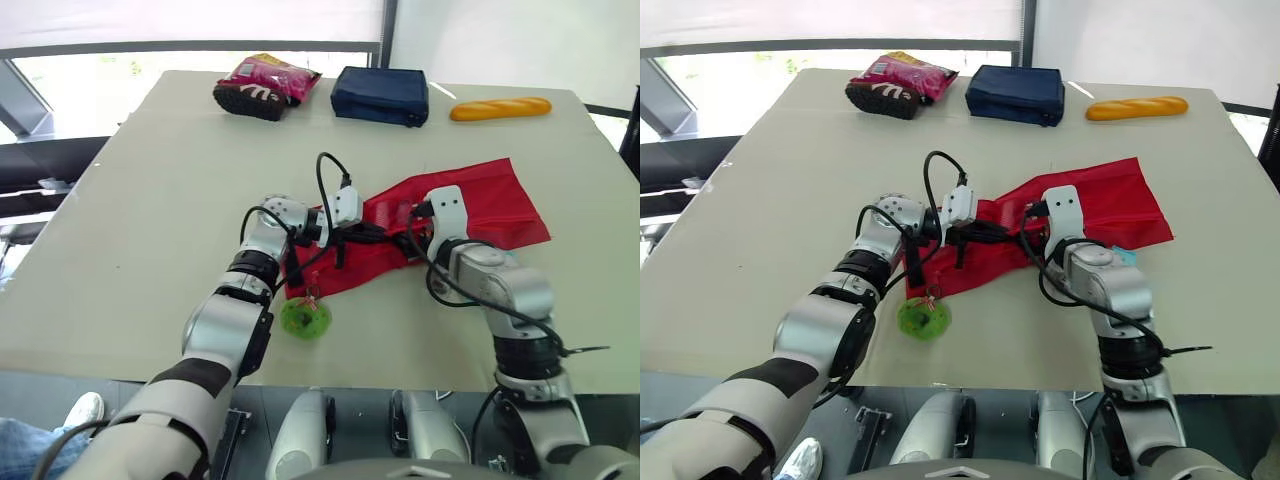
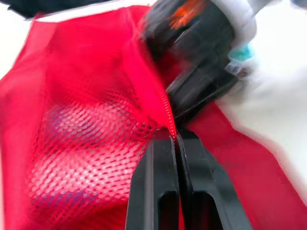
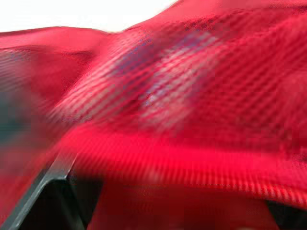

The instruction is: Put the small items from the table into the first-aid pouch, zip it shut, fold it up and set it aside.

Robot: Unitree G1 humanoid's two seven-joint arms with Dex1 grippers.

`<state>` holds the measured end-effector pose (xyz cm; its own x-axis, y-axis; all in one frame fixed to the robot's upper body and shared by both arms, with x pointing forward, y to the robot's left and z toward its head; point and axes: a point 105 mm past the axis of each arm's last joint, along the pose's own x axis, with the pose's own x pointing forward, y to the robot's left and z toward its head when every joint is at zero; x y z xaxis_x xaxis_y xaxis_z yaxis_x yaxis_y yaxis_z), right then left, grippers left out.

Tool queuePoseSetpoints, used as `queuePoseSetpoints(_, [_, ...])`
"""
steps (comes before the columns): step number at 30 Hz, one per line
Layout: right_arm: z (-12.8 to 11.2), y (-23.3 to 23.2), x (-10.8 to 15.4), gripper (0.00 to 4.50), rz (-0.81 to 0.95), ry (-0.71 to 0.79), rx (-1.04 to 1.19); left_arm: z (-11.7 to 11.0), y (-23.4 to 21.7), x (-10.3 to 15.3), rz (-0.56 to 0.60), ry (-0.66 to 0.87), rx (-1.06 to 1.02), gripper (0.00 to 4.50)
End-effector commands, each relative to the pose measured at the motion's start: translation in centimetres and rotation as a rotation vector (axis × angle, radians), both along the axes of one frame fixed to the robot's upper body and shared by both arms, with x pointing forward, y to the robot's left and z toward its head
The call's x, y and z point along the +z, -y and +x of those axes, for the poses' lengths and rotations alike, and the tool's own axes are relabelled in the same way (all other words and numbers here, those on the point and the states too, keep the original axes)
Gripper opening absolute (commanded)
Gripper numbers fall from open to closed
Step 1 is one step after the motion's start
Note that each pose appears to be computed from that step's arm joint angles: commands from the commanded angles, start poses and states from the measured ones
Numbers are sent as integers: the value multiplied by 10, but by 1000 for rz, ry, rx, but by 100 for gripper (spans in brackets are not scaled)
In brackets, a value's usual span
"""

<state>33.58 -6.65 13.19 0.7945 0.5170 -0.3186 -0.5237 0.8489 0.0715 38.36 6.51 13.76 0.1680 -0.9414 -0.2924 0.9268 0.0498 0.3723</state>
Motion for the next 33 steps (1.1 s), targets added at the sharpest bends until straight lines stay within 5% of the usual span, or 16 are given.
queuePoseSetpoints(1, [-33,-23,23,449,37,61,202,6,-1,11,-34,30,38,0])
queuePoseSetpoints(7, [-41,-26,22,449,32,56,249,7,2,10,-38,30,40,0])
queuePoseSetpoints(12, [-52,-21,44,449,61,200,320,7,2,11,-38,32,40,0])
queuePoseSetpoints(18, [-76,28,53,449,-1,409,316,5,-4,7,-25,25,34,0])
queuePoseSetpoints(33, [-180,188,68,449,-212,319,198,2,-16,2,6,11,30,0])
